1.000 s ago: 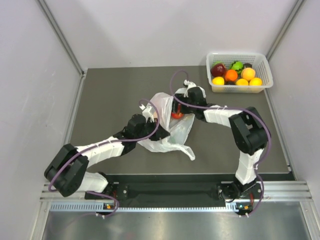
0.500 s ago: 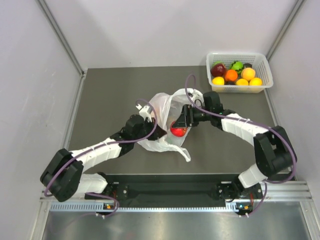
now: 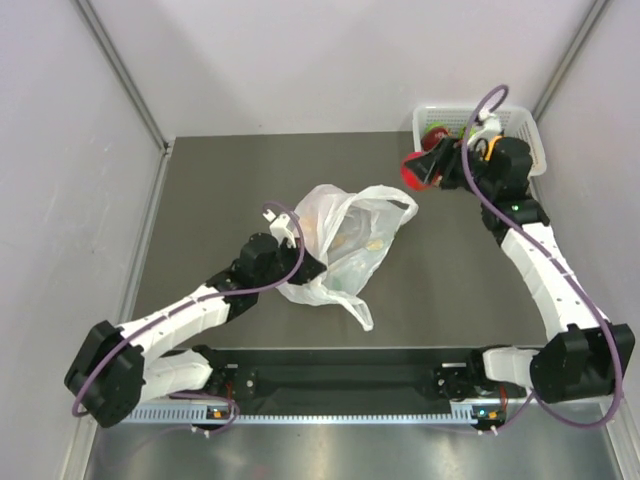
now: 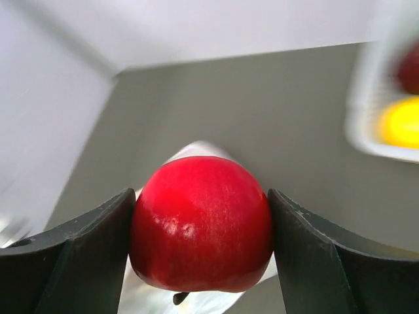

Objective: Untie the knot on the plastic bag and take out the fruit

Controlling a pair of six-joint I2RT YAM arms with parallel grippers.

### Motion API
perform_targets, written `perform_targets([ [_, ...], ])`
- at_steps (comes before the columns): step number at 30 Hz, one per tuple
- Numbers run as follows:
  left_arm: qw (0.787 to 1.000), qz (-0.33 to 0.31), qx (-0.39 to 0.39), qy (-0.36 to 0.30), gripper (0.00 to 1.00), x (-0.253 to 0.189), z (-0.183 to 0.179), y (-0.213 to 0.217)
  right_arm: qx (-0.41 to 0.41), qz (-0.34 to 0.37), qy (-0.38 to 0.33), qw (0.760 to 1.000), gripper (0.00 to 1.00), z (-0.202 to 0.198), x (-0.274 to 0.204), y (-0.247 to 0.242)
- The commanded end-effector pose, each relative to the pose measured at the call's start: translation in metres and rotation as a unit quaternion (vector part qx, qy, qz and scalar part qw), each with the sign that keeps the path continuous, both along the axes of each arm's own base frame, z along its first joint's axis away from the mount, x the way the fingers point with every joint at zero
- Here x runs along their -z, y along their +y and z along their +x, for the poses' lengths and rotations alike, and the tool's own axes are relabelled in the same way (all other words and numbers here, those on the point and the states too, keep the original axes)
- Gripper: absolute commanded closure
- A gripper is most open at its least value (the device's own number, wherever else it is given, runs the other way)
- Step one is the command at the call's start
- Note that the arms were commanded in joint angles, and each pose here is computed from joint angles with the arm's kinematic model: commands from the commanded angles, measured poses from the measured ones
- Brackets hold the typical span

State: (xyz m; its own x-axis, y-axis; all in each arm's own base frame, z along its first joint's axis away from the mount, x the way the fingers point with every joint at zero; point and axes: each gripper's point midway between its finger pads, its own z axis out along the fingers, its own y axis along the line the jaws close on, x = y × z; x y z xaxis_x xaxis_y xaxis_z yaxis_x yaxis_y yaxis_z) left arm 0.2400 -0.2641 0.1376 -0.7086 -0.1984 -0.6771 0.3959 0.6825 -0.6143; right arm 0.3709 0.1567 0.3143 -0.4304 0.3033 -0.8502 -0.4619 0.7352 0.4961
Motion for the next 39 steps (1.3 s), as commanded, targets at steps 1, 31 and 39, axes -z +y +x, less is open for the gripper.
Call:
perform_targets([
  [1, 0.999, 0.004, 0.002, -0.035, 1.00, -0.027, 0.003, 0.003, 0.254, -0.021, -0.001, 0.967, 1.00, 0.064, 0.005, -0.096],
  [31, 0.996, 0.054, -0.003, -0.076, 1.00, -0.024, -0.010, 0.032, 0.335, -0.044, 0.054, 0.940, 0.00, 0.211, 0.039, -0.196],
  [39, 0.994, 0.025, -0.039, -0.100, 1.00, -0.039, -0.001, 0.035, 0.160, -0.041, -0.031, 0.986, 0.00, 0.061, -0.025, -0.085],
])
